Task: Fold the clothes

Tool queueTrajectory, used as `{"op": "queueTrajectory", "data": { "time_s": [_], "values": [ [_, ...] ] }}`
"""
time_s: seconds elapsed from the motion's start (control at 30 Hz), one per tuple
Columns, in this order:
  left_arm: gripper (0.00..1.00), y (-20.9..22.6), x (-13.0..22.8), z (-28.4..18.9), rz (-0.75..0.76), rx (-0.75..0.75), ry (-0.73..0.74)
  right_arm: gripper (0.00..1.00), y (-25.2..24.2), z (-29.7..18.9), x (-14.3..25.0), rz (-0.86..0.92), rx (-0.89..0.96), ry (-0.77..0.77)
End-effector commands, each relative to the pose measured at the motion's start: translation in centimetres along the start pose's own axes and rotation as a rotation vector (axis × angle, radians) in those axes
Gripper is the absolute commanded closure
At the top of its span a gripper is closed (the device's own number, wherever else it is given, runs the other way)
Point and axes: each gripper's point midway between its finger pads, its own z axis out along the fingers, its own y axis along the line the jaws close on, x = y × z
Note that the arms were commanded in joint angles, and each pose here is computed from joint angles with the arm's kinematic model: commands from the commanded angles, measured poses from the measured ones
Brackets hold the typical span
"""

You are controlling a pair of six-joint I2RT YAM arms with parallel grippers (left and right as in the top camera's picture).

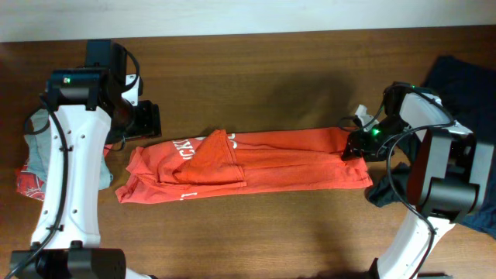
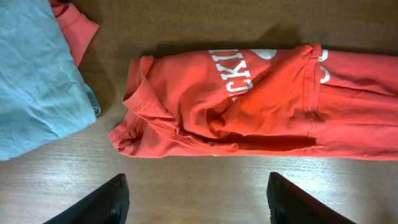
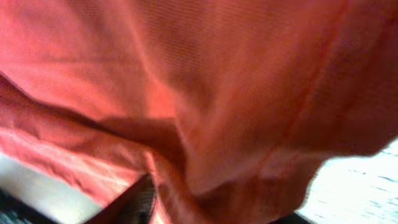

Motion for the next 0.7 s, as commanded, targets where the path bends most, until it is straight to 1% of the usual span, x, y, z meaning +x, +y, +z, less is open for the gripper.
{"op": "queueTrajectory", "data": {
  "time_s": [0.0,0.17,0.2,0.23,0.33,0.5,0.57,0.67],
  "values": [
    [0.29,-0.1,0.2,0.5,-0.011,0.009,0.02,0.66,-1.0,1.7,0.9,0.045,0.001,0.048],
    [0.29,-0.1,0.2,0.5,-0.011,0.009,0.02,0.69,-1.9,1.3,0.8,0.088,-0.002,0.029],
    [0.29,-0.1,0.2,0.5,-0.011,0.009,0.02,0.75,-2.0,1.3,0.8,0.09,-0.002,0.027],
    [0.29,-0.1,0.2,0.5,-0.011,0.009,0.02,0.84,-2.0,1.3,0.8,0.09,-0.001,0.025],
    [0.29,-0.1,0.2,0.5,-0.011,0.009,0.02,0.95,-2.0,1.3,0.8,0.091,-0.002,0.024],
    [0.29,-0.1,0.6,0.5,-0.011,0.006,0.035,0.96,-1.6,-0.8,0.0,0.113,0.006,0.001],
    [0.3,0.0,0.9,0.5,-0.011,0.004,0.046,0.96,-2.1,-2.5,-0.6,0.157,0.057,-0.035],
    [0.29,0.0,1.2,0.5,-0.011,0.002,0.058,0.96,-3.4,-5.9,-1.1,0.232,0.18,-0.098]
  ]
}}
